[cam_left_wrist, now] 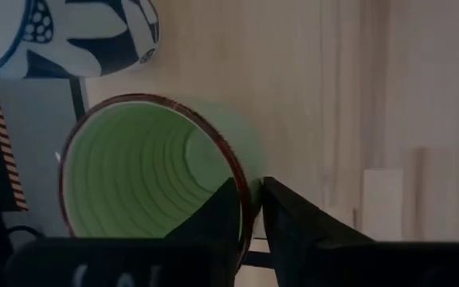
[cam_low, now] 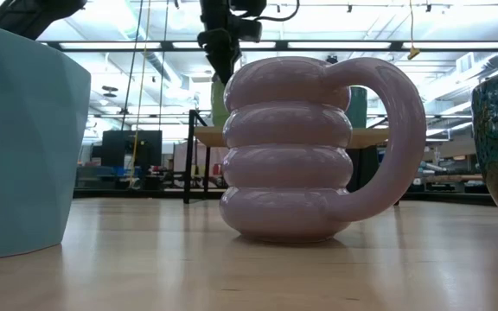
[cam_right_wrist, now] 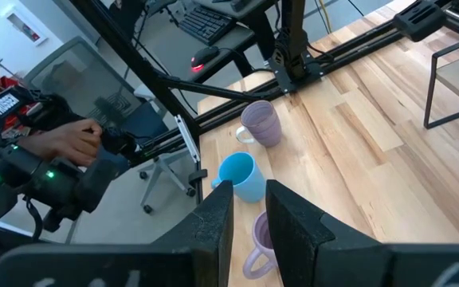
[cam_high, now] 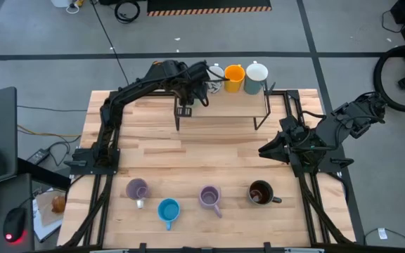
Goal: Place coffee mugs
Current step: Put the green mug on the shelf
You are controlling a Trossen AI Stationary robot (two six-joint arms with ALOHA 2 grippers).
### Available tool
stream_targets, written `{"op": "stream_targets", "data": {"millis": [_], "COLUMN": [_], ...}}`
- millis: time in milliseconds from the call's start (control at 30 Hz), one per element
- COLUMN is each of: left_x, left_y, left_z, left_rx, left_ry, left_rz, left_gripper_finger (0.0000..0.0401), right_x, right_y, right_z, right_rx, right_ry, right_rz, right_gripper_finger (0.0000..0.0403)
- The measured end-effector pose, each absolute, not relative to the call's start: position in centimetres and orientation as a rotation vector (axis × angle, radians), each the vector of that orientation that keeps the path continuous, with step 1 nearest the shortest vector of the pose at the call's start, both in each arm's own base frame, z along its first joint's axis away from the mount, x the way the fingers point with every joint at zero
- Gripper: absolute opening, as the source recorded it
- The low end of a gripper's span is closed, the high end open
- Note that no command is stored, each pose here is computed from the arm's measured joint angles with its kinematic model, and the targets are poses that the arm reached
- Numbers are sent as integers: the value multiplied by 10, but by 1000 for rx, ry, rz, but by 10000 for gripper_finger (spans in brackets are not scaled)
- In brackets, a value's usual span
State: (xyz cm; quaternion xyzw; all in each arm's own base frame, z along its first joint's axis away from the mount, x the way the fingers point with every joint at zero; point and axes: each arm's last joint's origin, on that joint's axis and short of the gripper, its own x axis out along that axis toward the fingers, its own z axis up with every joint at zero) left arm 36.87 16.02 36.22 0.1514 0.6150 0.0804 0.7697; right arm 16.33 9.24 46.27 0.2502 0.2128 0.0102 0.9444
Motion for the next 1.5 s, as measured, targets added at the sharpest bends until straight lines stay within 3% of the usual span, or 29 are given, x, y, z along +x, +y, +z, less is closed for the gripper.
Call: {"op": "stream_targets", "data": {"millis": [1100,1500], "left_x": [348,337], "left_y": [220,237], "left_z": [366,366], "left_rx": [498,438], "left_ry": [1288,1244], "left_rz": [111,84], "left_gripper_finger": [50,50], "right_x": [164,164], "right_y": [92,91], "right_z": [463,463], "right_rx": [513,507], "right_ry": [431,419], "right_rz": [13,-10], "right_gripper_finger": [82,82]}}
